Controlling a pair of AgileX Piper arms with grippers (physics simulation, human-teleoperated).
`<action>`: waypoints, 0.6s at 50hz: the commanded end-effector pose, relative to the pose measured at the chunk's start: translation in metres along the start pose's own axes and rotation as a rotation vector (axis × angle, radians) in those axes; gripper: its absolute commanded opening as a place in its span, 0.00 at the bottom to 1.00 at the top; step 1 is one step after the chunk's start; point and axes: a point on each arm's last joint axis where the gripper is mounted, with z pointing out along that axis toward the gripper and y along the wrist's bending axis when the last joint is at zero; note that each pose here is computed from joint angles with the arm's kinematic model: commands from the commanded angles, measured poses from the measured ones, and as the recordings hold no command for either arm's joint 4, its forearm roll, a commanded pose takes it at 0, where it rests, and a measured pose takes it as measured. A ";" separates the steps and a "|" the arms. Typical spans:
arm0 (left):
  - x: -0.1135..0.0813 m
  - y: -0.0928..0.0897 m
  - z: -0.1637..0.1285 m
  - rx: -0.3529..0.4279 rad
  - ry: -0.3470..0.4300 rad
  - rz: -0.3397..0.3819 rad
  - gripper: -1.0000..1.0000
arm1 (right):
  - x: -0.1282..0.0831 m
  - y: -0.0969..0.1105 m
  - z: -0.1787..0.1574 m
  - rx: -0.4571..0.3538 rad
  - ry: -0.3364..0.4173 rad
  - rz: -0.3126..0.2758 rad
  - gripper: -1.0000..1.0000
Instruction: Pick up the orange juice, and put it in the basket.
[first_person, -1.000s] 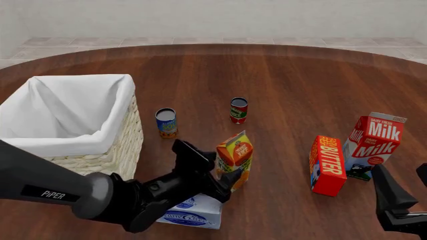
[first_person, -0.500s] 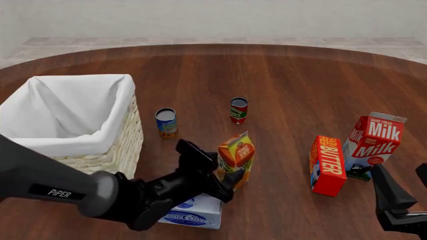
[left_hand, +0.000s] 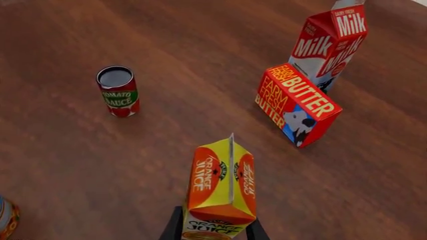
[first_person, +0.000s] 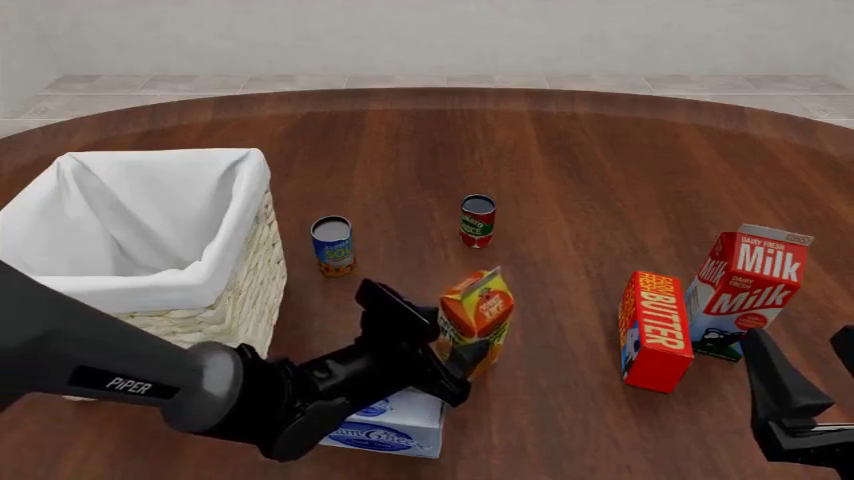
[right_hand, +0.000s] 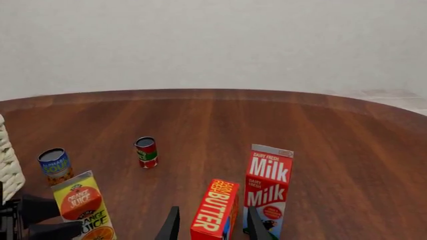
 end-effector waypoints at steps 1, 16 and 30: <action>-0.003 0.001 -0.004 0.000 -0.010 0.010 0.00 | 0.000 0.000 0.000 0.001 0.000 0.001 1.00; -0.037 0.003 -0.024 -0.010 -0.090 0.054 0.00 | 0.000 0.000 0.000 0.002 -0.001 0.002 1.00; -0.081 -0.001 -0.050 -0.008 -0.181 0.068 0.00 | 0.000 0.000 0.000 0.001 0.000 0.001 1.00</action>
